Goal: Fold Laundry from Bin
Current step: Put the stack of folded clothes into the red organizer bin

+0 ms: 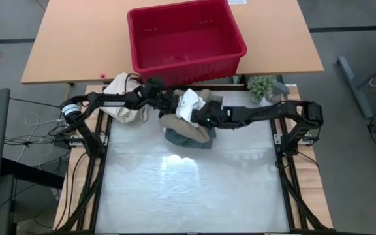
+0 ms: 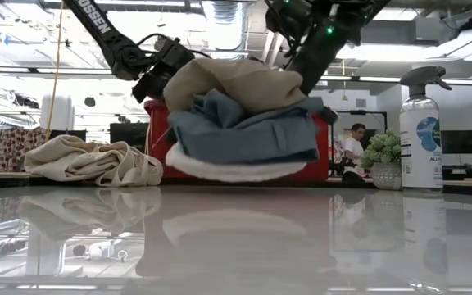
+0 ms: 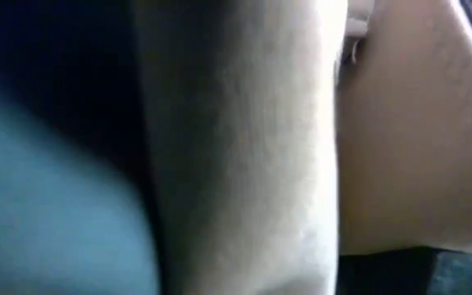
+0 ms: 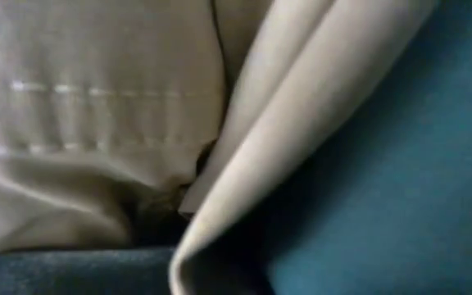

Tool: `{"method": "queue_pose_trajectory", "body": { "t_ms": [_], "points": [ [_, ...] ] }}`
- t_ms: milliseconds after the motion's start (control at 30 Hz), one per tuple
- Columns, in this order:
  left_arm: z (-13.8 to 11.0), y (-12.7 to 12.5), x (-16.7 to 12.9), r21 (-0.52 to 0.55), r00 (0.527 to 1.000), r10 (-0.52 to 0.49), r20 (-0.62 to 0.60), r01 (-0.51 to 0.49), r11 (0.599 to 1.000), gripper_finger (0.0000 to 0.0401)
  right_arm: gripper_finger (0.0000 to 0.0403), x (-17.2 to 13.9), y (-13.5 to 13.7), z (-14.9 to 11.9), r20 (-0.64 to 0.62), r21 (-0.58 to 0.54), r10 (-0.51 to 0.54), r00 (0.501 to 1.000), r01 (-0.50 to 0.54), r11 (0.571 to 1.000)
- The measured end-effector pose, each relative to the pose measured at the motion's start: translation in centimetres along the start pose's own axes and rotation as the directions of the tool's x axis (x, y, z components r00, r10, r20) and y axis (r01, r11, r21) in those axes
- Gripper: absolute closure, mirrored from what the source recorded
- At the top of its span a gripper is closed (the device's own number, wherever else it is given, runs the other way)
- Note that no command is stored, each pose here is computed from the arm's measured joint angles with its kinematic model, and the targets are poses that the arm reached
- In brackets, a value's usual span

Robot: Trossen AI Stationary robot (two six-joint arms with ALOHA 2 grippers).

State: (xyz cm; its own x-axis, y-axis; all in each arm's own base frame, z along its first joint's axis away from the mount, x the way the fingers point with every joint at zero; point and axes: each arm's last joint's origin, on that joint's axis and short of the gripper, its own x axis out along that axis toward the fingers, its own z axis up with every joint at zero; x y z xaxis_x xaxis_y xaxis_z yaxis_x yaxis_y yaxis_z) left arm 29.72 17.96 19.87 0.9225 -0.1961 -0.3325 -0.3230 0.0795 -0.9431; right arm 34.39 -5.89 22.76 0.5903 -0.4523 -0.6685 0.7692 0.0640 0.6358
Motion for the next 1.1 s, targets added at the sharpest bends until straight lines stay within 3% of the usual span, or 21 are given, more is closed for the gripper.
{"method": "queue_pose_trajectory", "body": {
  "t_ms": [233, 667, 900, 1100],
  "points": [
    [2.3, -2.7, -1.3, 0.006, 0.997, -0.077, 0.023, 0.077, 0.997, 0.0314, 0.0272, -0.5, 1.4, 3.0, 0.005, -0.032, 0.023, 1.000, -0.023, 0.999],
    [5.2, -11.4, -3.7, 0.105, 0.983, -0.169, 0.076, 0.161, 0.981, 0.0314, 0.0272, -5.4, 6.3, 10.8, 0.068, -0.200, 0.015, 0.998, -0.001, 0.980],
    [7.7, -14.9, -7.5, 0.191, 0.951, -0.238, 0.199, 0.200, 0.961, 0.0314, 0.0272, -6.8, 7.4, 16.8, 0.141, -0.222, 0.141, 0.980, -0.108, 0.969],
    [10.6, -15.6, -9.7, 0.212, 0.908, -0.263, 0.327, 0.200, 0.956, 0.0314, 0.0273, -6.6, 6.6, 22.3, 0.206, -0.204, 0.289, 0.935, -0.248, 0.947]
  ]
}}
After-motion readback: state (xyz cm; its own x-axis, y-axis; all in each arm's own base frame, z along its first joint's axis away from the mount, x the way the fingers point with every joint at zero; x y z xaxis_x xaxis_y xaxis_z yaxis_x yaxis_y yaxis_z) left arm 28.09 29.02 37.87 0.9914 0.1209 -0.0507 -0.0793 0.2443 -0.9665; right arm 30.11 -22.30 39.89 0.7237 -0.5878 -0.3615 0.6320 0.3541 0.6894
